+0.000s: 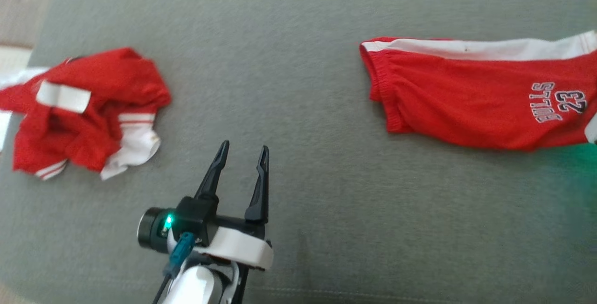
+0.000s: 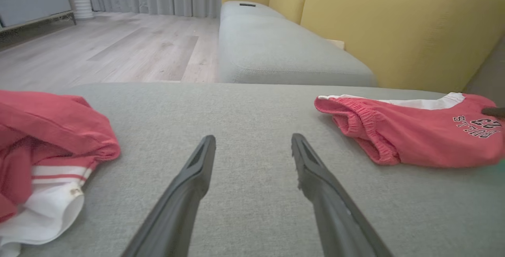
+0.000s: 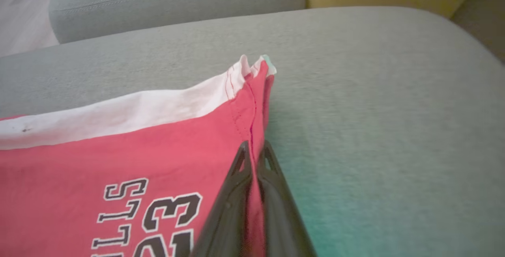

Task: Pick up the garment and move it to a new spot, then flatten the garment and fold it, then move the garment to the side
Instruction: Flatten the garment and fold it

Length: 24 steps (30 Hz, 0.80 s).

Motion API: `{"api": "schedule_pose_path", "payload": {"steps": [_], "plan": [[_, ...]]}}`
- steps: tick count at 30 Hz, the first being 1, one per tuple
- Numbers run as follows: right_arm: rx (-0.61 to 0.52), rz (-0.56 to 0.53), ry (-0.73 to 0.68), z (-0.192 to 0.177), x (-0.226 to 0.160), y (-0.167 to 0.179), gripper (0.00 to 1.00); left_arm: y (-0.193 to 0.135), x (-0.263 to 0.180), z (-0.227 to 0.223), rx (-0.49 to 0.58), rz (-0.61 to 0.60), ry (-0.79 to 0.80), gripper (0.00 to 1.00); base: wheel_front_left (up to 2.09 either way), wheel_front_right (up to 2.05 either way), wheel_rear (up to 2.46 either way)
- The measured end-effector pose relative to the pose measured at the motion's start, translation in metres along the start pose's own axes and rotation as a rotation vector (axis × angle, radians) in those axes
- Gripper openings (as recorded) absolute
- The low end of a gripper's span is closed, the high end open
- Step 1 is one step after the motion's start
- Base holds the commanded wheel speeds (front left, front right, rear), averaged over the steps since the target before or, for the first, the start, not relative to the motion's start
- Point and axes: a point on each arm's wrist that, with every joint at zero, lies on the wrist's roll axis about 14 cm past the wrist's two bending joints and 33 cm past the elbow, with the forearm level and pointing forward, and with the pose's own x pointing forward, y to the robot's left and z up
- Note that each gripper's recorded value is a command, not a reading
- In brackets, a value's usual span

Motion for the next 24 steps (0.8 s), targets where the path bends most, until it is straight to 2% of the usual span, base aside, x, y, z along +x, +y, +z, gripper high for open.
{"api": "schedule_pose_path", "payload": {"steps": [6, 11, 14, 19, 24], "plan": [[-0.018, -0.098, -0.057, 0.011, -0.038, -0.042, 0.0, -0.019, -0.006, 0.011, -0.009, -0.061, -0.033, 1.0, 0.0, 0.0, 0.0], [-0.016, -0.11, -0.118, 0.024, -0.054, -0.047, 0.0, -0.025, -0.009, 0.015, -0.007, -0.08, -0.047, 1.0, 0.0, 0.0, 0.0], [-0.012, -0.065, -0.165, 0.039, -0.056, -0.027, 0.0, -0.027, -0.011, 0.017, -0.004, -0.089, -0.051, 1.0, 0.0, 0.0, 0.0], [0.014, 0.061, -0.249, 0.067, -0.058, 0.026, 0.0, -0.028, -0.02, 0.016, -0.004, -0.094, -0.046, 1.0, 0.0, 0.0, 0.0], [0.017, 0.171, -0.273, 0.076, -0.058, 0.078, 0.0, -0.026, -0.028, 0.016, -0.014, -0.082, -0.046, 1.0, 0.0, 0.0, 0.0]]}}
